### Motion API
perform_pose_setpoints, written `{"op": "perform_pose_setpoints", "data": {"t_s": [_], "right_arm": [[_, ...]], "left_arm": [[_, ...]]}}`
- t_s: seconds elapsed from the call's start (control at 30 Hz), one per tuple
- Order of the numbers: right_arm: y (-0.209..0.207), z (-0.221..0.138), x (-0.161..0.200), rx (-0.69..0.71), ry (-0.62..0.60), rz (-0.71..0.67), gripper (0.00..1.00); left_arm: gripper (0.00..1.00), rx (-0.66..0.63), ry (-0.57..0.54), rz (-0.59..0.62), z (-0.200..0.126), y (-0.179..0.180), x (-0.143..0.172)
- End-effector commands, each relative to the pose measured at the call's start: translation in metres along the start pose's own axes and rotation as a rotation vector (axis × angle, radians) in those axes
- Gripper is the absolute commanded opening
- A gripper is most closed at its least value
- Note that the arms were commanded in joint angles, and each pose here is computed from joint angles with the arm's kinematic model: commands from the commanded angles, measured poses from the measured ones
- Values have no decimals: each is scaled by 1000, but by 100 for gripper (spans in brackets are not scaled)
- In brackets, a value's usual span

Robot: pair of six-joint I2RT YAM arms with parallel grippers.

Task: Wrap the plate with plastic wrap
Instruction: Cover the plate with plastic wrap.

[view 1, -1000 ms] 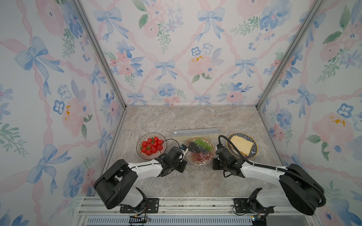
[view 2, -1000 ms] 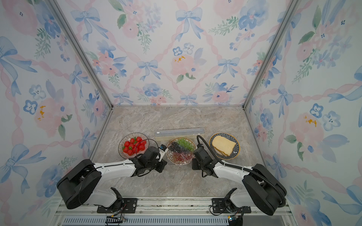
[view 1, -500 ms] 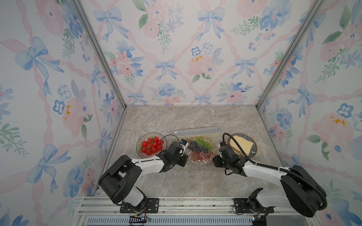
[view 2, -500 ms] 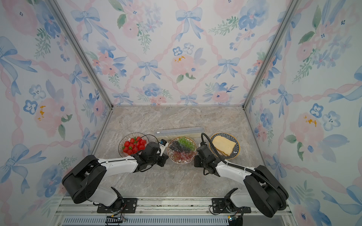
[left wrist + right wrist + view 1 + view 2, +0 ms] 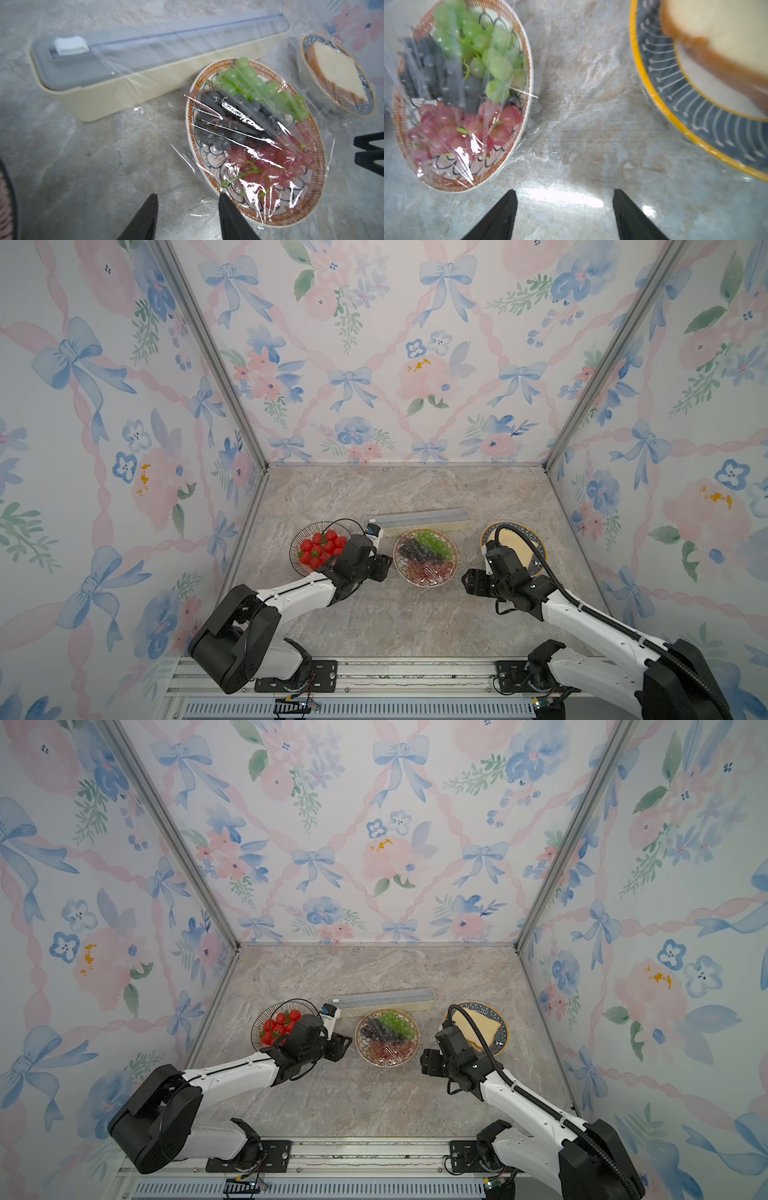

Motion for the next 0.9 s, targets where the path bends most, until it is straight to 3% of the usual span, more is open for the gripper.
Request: {"op": "perform_pose_setpoints", "data": {"t_s": [0.0, 0.07, 0.23, 0.53, 0.87], "right_arm": [[6, -14, 1, -79, 61, 48, 90], [16, -11, 6, -203, 114, 150, 98], [31, 8, 12, -342, 202, 322, 97], [42, 39, 10, -323, 213, 385, 97], [74, 62, -15, -387, 195, 364, 97]], "left_arm": [[64, 22, 8, -71, -11, 1, 2], [69, 124, 18, -131, -15, -11, 3], [74, 324, 130, -272, -8, -39, 16], [82, 300, 208, -275, 25, -41, 21], [82, 420, 129, -260, 49, -55, -12]]}}
Point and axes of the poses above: each gripper's point midway between its finger pads, its own z axis out along the fingers, its own y axis along the line the jaws close on, x = y × z, the point moved 5 cm from there along -z, back along the fingers, and after that the axes turned 14 degrees about z, right-handed, at the moved point
